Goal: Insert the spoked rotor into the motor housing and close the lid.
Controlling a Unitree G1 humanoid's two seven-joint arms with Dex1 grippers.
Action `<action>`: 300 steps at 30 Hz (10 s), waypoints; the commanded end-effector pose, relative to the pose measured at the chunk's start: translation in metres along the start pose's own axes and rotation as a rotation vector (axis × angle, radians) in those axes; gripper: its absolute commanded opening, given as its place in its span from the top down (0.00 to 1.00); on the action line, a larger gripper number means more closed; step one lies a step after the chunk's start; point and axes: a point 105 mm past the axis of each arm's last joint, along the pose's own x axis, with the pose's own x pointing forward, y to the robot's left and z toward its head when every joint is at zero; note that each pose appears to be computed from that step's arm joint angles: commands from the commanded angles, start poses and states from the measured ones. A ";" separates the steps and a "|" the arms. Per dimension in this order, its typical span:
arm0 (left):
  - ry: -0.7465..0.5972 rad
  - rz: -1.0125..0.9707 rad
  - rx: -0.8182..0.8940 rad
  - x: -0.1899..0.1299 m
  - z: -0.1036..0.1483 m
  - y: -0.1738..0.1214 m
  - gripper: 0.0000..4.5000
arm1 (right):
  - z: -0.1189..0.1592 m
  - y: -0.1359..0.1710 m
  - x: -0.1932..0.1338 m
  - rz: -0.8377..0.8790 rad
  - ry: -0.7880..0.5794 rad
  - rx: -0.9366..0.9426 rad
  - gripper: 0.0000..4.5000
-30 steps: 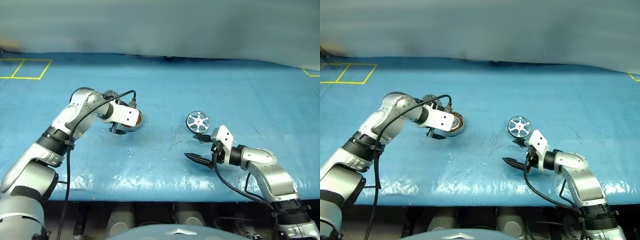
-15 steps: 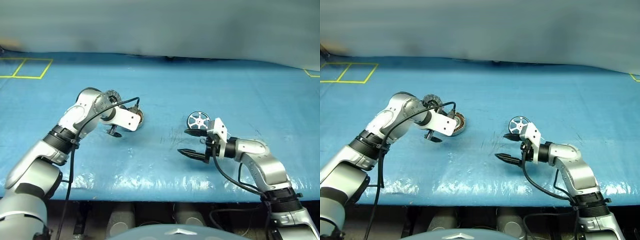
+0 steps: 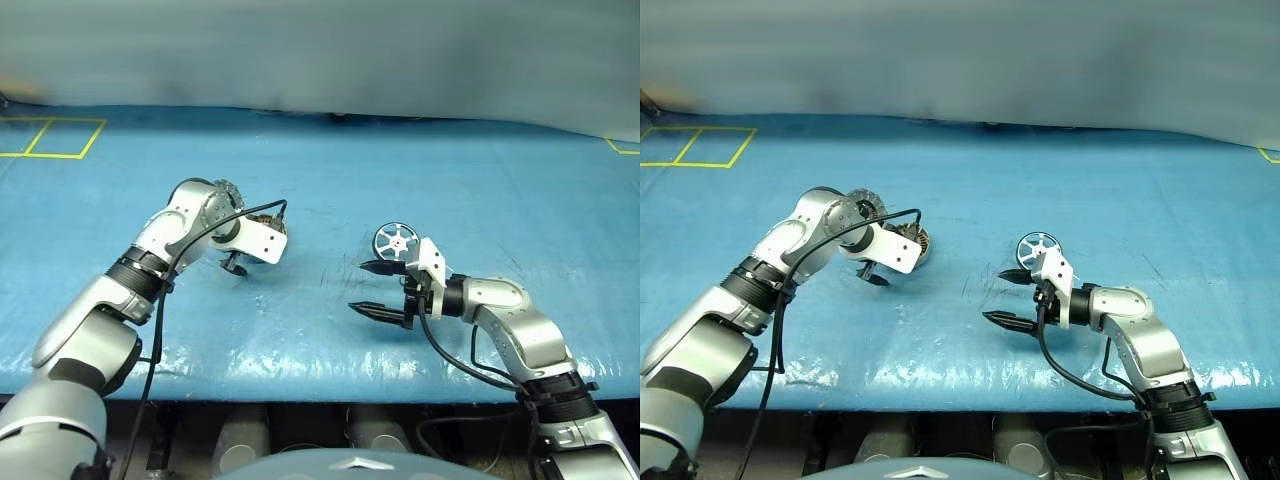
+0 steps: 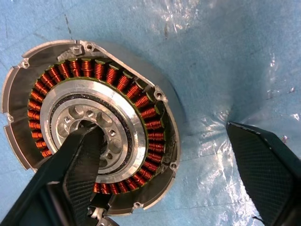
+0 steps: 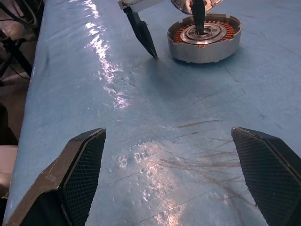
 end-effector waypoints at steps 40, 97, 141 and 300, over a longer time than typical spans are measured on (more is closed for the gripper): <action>-0.288 0.086 1.052 0.000 0.088 -0.014 0.52 | -0.007 0.003 -0.011 -0.219 -0.107 -0.030 0.00; -1.144 0.576 -0.834 0.002 0.056 -0.088 0.00 | -0.087 -0.040 -0.048 -0.709 0.120 0.231 0.44; -1.157 0.601 -0.772 0.011 0.057 -0.096 0.00 | -0.002 -0.002 0.080 -0.151 0.004 -0.030 0.84; -1.088 0.594 -0.802 0.022 0.050 -0.104 0.00 | -0.001 -0.011 0.078 -0.219 0.051 -0.125 0.99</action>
